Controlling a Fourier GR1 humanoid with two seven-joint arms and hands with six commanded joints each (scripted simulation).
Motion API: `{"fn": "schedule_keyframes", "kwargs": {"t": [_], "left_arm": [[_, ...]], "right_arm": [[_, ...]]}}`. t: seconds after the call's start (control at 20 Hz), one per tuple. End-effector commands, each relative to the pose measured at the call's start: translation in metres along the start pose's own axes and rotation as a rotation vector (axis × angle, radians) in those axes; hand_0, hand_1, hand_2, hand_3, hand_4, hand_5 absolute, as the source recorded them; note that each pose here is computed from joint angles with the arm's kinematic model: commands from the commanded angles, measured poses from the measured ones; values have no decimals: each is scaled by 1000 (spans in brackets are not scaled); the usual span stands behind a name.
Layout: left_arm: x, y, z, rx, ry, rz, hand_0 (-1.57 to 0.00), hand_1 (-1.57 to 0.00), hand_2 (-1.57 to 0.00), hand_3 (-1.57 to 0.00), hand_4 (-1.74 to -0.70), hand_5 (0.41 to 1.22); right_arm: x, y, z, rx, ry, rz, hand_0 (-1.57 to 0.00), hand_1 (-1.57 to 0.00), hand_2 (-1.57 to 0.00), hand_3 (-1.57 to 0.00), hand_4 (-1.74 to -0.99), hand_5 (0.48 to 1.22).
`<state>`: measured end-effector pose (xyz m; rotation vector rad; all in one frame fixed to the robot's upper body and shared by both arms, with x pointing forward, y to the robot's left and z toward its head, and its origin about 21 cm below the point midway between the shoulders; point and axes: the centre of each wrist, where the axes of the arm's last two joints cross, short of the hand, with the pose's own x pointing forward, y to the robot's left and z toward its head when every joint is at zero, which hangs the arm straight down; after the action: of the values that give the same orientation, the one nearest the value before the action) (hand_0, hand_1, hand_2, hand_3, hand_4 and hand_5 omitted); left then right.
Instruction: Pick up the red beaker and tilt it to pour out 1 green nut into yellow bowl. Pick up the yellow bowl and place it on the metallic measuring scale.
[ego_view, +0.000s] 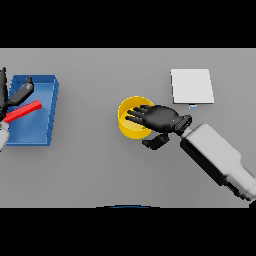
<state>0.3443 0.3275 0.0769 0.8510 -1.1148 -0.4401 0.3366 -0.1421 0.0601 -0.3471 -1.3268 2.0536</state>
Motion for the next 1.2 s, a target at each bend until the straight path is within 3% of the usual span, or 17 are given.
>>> {"fn": "schedule_keyframes", "kwargs": {"t": [0.0, 0.1, 0.35, 0.65, 0.75, 0.8, 0.85, 0.95, 1.05, 1.15], "left_arm": [[-2, 0, 1, -2, -2, 0, 1, 1, 1, 1, -739, 699], [-4, -1, 2, 0, -2, 5, 1, 1, 1, 1, -743, 699], [-6, 3, 1, -2, 15, 11, 1, 1, 1, 1, -744, 699], [-6, 5, -2, -2, 8, 6, 1, 1, 1, 1, -745, 699], [-6, 6, -2, 0, 5, 4, 1, 1, 1, 1, -750, 701], [-8, 3, -1, -1, 12, 6, 1, 1, 1, 1, -752, 701], [-8, 5, 0, -3, 7, 2, 1, 1, 1, 1, -754, 700], [-8, 4, 1, -2, 2, 4, 1, 1, 1, 1, -755, 704], [-6, 5, 0, 3, 12, 0, 1, 1, 1, 1, -756, 701], [-5, 6, 1, 1, 2, -5, 1, 1, 1, 1, -751, 698]], "right_arm": [[3, -1, -6, 12, 0, 11, 1, 1, 1, 1, -1245, 730], [1, -10, -12, 31, 10, 35, 1, 1, 1, 1, -1255, 733], [0, -8, -25, 96, 20, 61, 1, 1, 1, 1, -1263, 739], [-3, -5, -30, 158, 48, 21, 1, 1, -23, -72, -1289, 758], [0, -4, -32, 174, 68, -8, -26, -36, -71, -141, -1302, 805], [0, -4, -33, 182, 76, -6, -161, -135, -147, -182, -1321, 839], [1, -5, -31, 182, 61, -3, -443, -422, -375, -236, -1351, 915], [-1, -2, -33, 184, 43, -7, -849, -836, -806, -399, -1463, 1025], [-1, -5, -32, 201, 41, -10, -1109, -1100, -1081, -706, -1557, 1096], [0, -6, -33, 217, 43, -18, -1275, -1270, -1176, -1007, -1623, 1141]]}}
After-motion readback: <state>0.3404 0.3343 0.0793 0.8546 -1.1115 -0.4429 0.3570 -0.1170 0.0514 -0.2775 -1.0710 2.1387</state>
